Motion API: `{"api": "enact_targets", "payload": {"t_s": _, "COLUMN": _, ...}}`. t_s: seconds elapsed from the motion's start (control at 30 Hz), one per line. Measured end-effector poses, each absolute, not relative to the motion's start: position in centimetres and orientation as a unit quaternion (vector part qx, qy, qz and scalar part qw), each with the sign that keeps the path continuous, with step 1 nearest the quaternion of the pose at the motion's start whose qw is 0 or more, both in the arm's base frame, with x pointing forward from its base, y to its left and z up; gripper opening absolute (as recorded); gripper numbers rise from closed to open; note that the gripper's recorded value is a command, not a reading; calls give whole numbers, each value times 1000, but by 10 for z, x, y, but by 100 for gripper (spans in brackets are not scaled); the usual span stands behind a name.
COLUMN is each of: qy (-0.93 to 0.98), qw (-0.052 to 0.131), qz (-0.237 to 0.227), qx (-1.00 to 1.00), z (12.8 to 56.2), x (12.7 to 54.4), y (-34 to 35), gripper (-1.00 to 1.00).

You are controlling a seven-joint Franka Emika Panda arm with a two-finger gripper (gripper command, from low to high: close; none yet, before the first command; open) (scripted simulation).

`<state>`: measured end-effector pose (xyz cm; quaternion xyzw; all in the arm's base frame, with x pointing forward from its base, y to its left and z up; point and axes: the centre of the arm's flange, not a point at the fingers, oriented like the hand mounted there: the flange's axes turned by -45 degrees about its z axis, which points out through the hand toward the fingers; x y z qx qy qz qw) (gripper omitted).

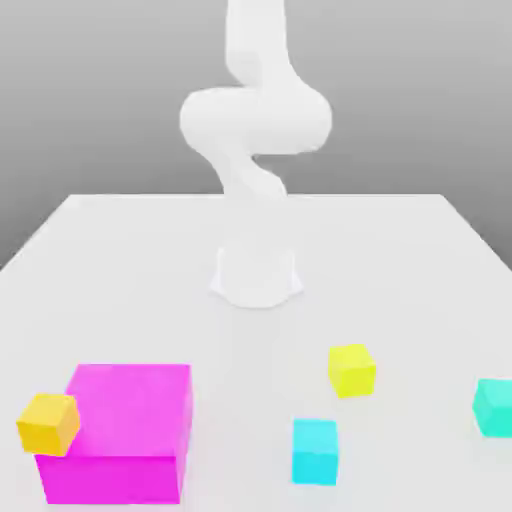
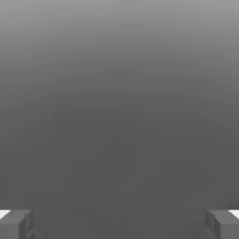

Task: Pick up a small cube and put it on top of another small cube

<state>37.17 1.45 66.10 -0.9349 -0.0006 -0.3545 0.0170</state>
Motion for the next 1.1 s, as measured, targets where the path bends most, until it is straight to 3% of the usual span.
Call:
{"api": "enact_targets", "payload": {"t_s": 0.13, "qy": -17, "qw": 36, "qz": -285, "qx": -958, "z": 562, "x": 401, "y": 48, "gripper": 0}}
{"api": "enact_targets", "payload": {"t_s": 0.3, "qy": -40, "qw": 43, "qz": -196, "qx": -979, "z": 436, "x": 399, "y": 93, "gripper": 0}}
{"api": "enact_targets", "payload": {"t_s": 0.43, "qy": -62, "qw": 35, "qz": -118, "qx": -990, "z": 335, "x": 365, "y": 123, "gripper": 0}}
{"api": "enact_targets", "payload": {"t_s": 0.6, "qy": -92, "qw": 6, "qz": -17, "qx": -996, "z": 207, "x": 293, "y": 143, "gripper": 0}}
{"api": "enact_targets", "payload": {"t_s": 0.83, "qy": -97, "qw": 3, "qz": 1, "qx": -995, "z": 139, "x": 277, "y": 145, "gripper": 0}}
{"api": "enact_targets", "payload": {"t_s": 0.87, "qy": -97, "qw": 2, "qz": 0, "qx": -995, "z": 134, "x": 276, "y": 144, "gripper": -100}}
{"api": "enact_targets", "payload": {"t_s": 1.1, "qy": -97, "qw": 2, "qz": 0, "qx": -995, "z": 134, "x": 276, "y": 145, "gripper": -100}}
